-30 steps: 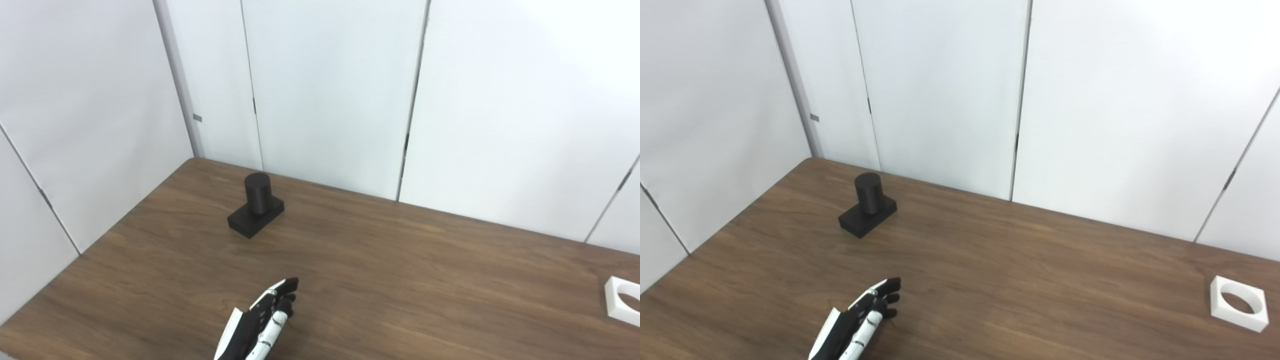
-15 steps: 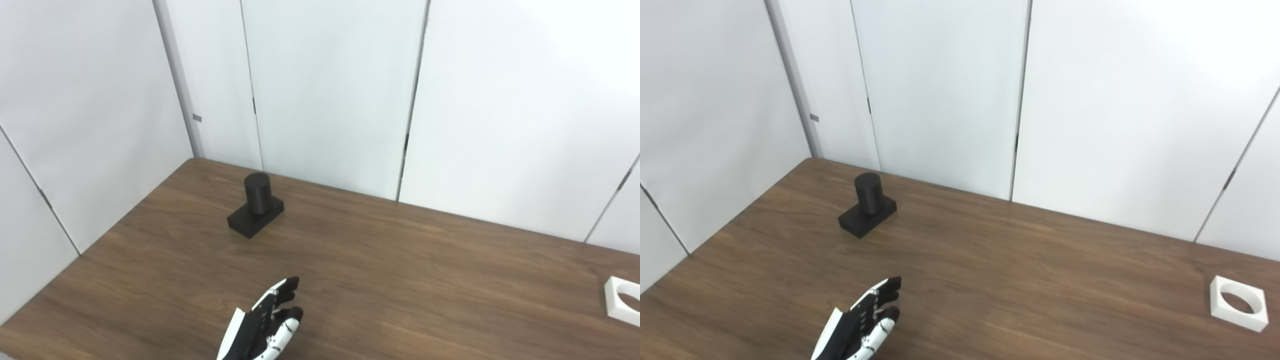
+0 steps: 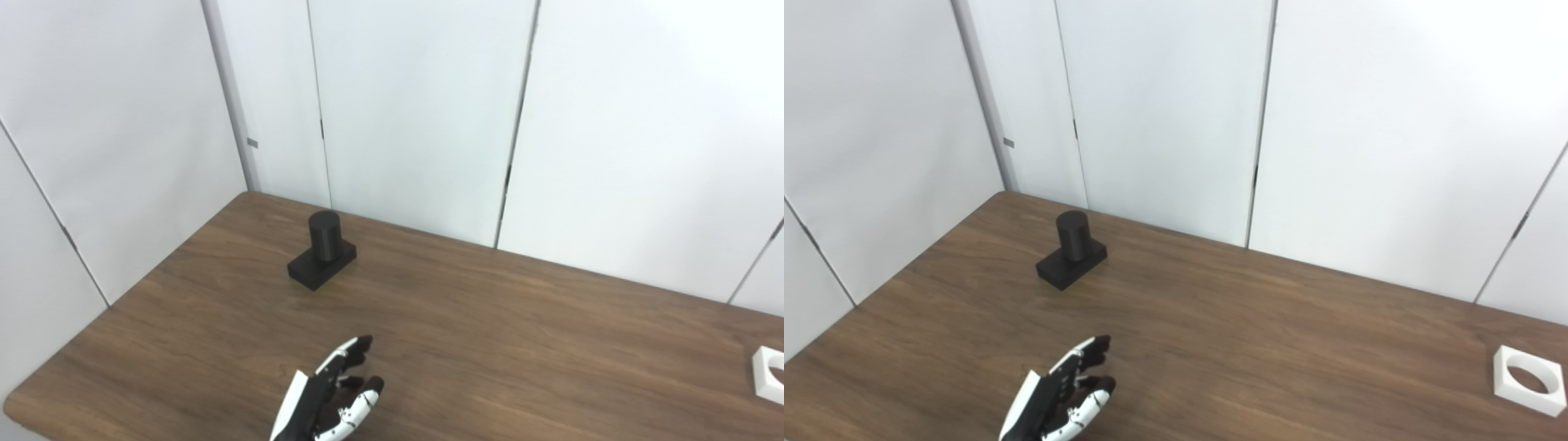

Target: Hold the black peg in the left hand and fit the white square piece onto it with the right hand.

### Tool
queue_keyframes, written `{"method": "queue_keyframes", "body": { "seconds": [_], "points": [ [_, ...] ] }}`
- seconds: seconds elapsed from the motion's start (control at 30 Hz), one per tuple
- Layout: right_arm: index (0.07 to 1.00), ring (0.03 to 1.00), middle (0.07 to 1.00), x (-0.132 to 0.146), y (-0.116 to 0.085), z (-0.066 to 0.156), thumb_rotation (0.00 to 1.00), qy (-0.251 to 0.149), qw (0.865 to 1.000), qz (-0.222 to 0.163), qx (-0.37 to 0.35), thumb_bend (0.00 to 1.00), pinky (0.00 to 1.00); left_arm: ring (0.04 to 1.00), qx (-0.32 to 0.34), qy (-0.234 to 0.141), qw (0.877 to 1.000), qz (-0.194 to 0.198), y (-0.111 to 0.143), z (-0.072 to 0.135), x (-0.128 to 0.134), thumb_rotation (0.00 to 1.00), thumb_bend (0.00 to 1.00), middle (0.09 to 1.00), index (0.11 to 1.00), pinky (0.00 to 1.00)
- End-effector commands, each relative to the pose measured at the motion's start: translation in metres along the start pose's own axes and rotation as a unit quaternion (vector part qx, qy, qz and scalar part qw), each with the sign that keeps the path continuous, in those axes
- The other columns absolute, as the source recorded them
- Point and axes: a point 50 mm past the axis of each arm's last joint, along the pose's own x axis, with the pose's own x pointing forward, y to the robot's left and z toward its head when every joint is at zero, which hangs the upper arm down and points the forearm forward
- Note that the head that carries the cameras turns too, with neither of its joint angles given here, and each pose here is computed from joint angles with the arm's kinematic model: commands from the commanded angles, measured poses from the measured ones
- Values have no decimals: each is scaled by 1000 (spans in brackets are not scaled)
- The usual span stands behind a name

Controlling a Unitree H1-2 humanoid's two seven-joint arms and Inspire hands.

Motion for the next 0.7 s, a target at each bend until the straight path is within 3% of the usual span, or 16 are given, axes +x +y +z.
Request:
{"method": "queue_keyframes", "body": {
  "seconds": [0.0,0.07,0.13,0.2,0.27,0.4,0.47,0.57,0.67],
  "points": [
    [952,957,942,-1,0,-1,1000,6,1000,1,-3,523,922,842,23,-57,997,49,13,30,26,429,476,888,884,656],
    [951,953,940,-2,0,-1,1000,6,1000,1,-6,528,915,851,49,-59,995,64,24,38,36,430,500,895,893,695],
    [953,951,939,-2,0,0,1000,5,1000,1,-14,516,909,894,68,-56,993,79,35,45,46,490,546,919,903,821],
    [950,952,938,-3,1,0,1000,6,1000,1,-18,513,922,903,89,-55,990,97,49,52,61,553,586,921,905,864],
    [947,952,936,-4,1,1,1000,6,1000,0,-20,524,935,898,98,-54,987,111,59,58,73,594,618,926,904,852],
    [941,949,931,-4,2,3,1000,6,1000,-1,-19,519,926,868,116,-53,982,141,71,63,91,532,609,909,881,781],
    [941,952,930,-4,2,2,1000,7,1000,-2,-15,523,933,802,125,-43,979,154,75,63,101,481,650,893,872,682],
    [941,949,923,-4,2,2,1000,9,1000,-4,-16,529,947,877,166,-22,972,166,80,59,113,501,728,907,886,803],
    [940,943,914,-4,3,2,1000,6,1000,-5,-14,519,963,915,221,-18,958,183,85,54,127,497,815,906,876,822]
  ]
}}
